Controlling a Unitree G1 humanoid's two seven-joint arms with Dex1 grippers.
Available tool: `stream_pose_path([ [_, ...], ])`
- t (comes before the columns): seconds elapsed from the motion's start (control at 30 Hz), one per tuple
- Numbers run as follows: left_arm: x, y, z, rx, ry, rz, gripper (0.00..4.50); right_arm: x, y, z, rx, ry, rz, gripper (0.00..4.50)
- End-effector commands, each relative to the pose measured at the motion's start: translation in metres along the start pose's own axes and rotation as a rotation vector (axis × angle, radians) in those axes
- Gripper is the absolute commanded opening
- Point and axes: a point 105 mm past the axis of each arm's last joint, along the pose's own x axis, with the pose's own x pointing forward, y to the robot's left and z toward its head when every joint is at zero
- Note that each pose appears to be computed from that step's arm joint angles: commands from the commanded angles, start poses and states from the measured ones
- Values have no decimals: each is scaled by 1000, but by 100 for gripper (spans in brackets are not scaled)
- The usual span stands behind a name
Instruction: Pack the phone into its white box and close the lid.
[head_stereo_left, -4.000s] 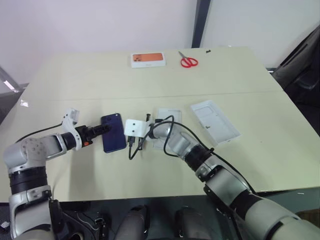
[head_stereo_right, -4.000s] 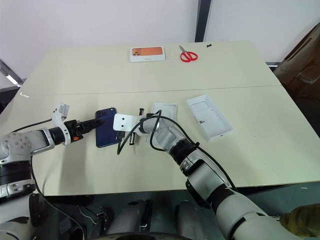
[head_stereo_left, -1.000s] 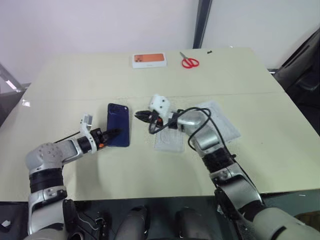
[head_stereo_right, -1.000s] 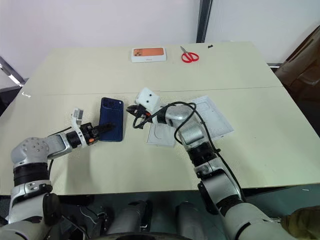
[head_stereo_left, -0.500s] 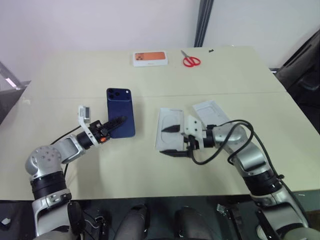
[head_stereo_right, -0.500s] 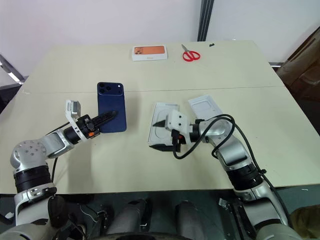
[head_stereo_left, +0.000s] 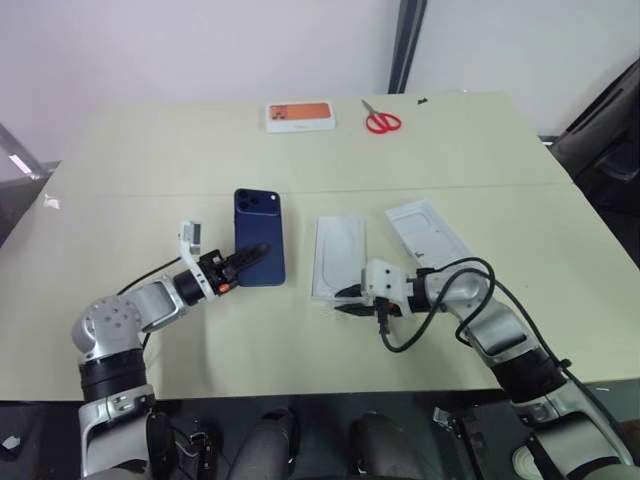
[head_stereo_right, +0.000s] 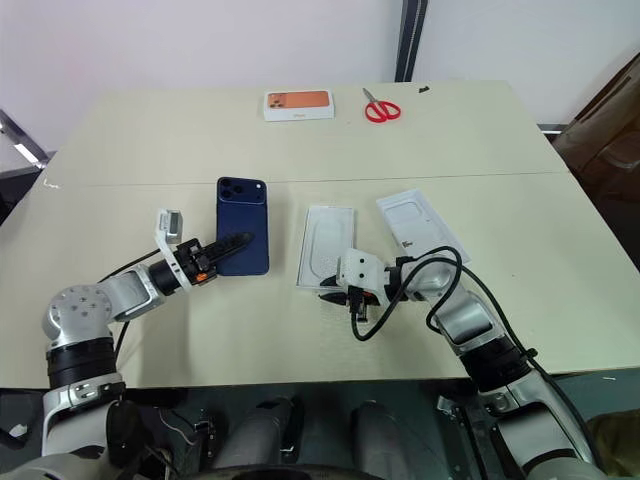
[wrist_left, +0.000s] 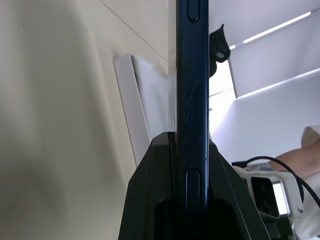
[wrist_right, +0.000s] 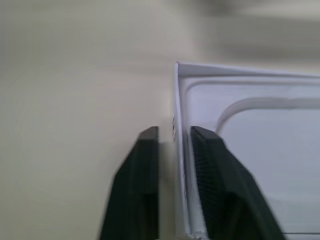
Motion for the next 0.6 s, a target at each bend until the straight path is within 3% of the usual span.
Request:
stream_pose_path([
  [0.03, 0, -15, 10, 62, -17, -46, 0, -4, -1, 4, -7, -21, 6, 67],
  [0.1, 1, -14, 10, 63, -15, -44, 0, -4, -1, 5, -10, -21, 13, 4],
  [0.6, 4, -14, 8, 57, -10, -39, 0, 7, 16, 32, -21, -86, 24, 4],
])
